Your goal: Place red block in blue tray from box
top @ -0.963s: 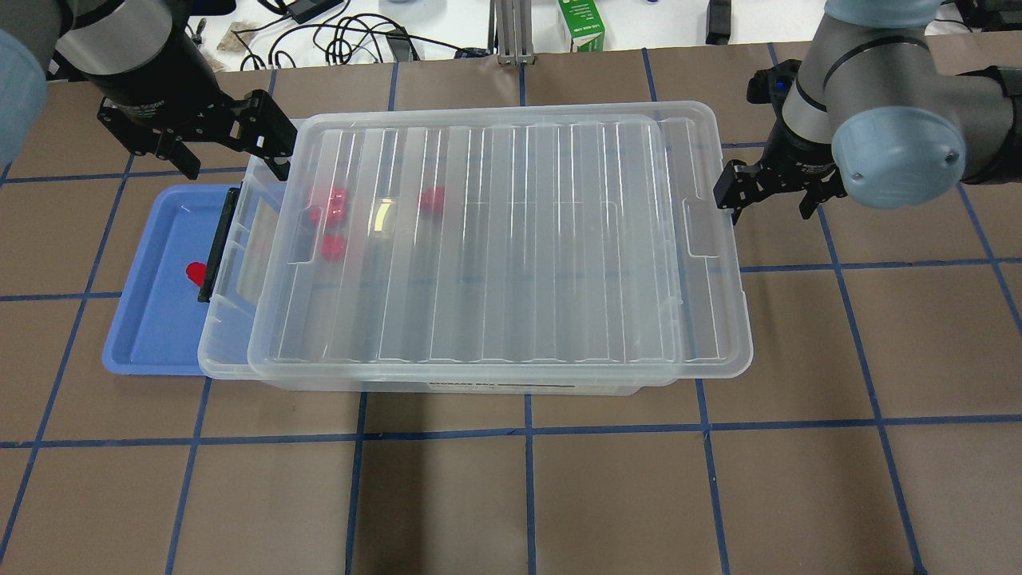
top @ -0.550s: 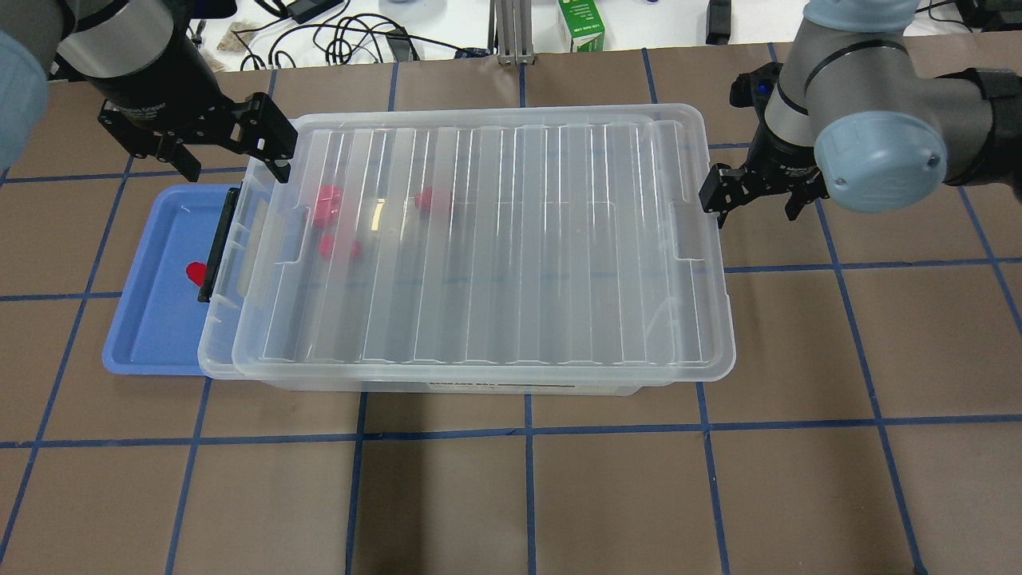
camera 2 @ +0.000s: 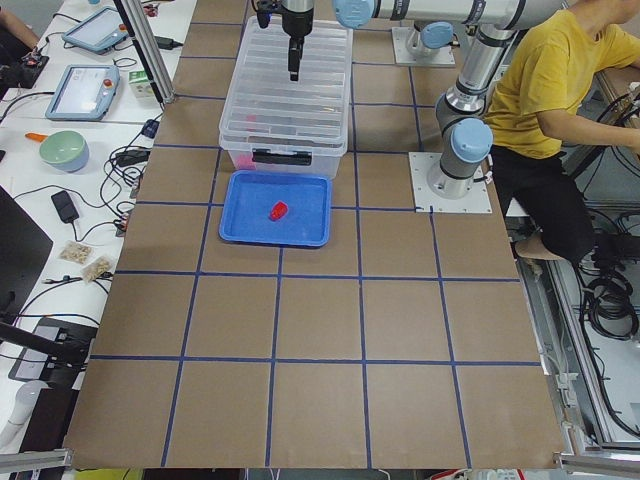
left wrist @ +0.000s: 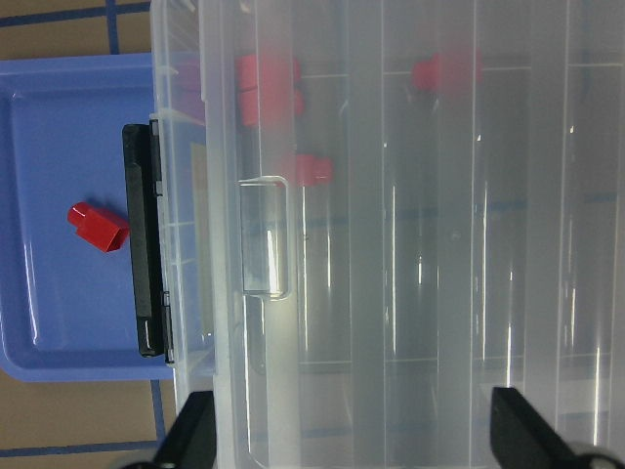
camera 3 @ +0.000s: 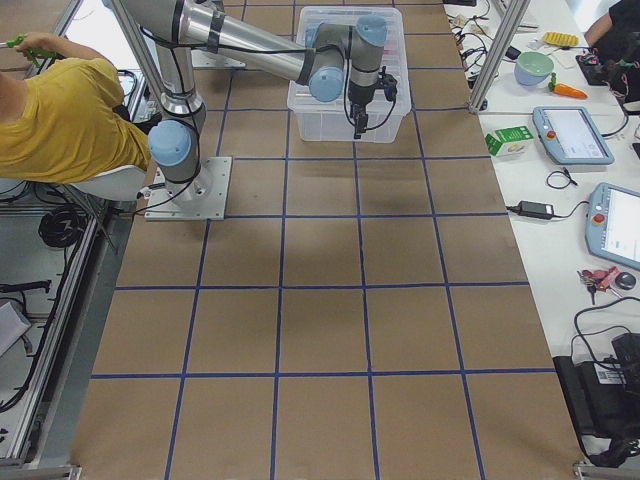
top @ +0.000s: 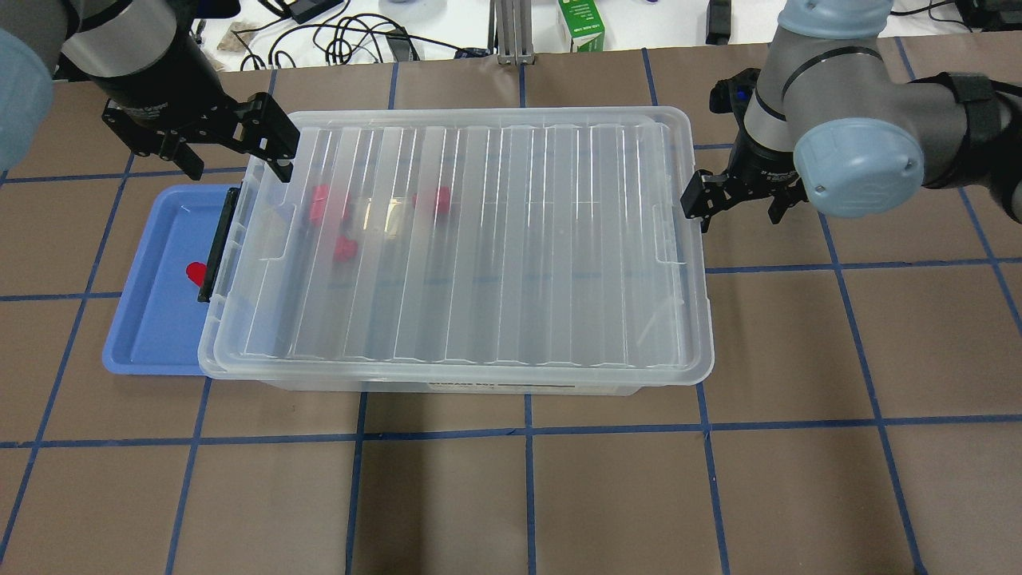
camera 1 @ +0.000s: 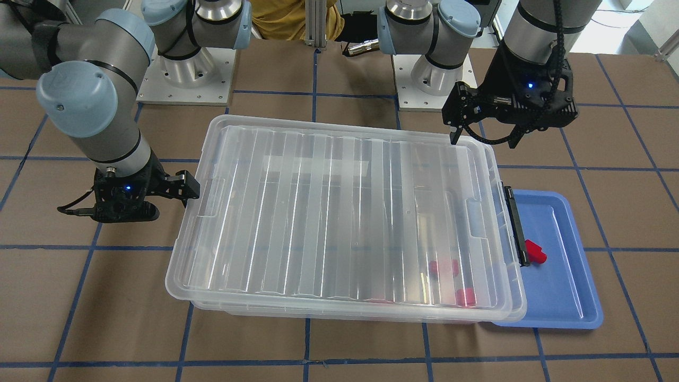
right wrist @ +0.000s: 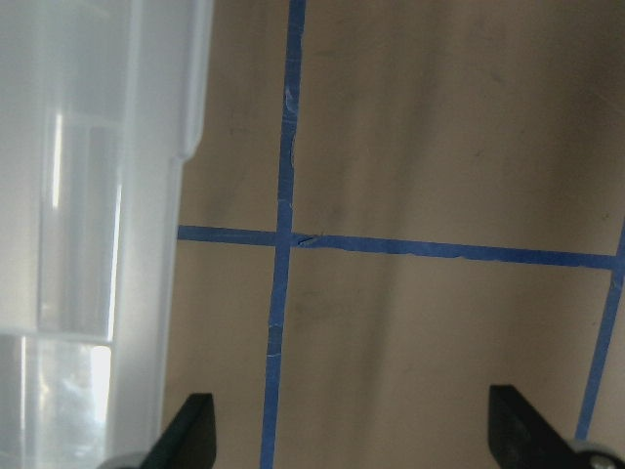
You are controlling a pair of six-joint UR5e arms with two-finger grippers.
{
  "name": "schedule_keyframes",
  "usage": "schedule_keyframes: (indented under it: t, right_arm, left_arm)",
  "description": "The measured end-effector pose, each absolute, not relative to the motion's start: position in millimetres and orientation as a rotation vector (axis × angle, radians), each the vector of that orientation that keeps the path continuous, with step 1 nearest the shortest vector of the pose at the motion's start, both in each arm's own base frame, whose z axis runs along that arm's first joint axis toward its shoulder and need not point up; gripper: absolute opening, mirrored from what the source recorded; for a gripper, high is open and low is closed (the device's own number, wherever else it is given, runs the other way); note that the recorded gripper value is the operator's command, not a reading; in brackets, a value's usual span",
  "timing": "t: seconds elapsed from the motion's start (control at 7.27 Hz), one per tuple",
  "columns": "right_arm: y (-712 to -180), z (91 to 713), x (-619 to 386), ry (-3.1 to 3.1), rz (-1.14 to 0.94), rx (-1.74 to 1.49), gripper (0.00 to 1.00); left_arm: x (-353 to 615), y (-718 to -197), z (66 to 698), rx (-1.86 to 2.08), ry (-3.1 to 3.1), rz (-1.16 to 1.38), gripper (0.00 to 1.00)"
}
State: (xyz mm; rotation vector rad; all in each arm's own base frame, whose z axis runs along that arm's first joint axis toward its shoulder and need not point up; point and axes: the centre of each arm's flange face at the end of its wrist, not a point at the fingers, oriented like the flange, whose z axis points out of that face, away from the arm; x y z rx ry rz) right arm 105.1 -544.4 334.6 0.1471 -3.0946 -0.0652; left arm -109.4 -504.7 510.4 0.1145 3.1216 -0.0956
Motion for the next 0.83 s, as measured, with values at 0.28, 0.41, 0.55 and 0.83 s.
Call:
schedule_keyframes:
  t: [0.28,0.41,0.55,0.83]
  right_arm:
    - [-547.5,339.2,106.8,-3.092,-0.021,0.154,1.0]
    - [-549.2,346.3,106.9,-3.089,0.009,0.155,1.0]
    - [-548.1,360.6,106.6,-3.083,0.039,0.154,1.0]
    - [-533.4,411.6,106.8,-3.077,0.059,0.149,1.0]
  left_arm:
    - [-108.8,-506.9,513.8,0.115,3.119,-0.11,1.0]
    - [-108.5,-507.1,514.6,0.114,3.119,-0.113,1.0]
    - [-108.4,-507.0,515.2,0.114,3.12,-0.116,1.0]
    - [-108.3,-506.5,516.1,0.113,3.12,-0.119,1.0]
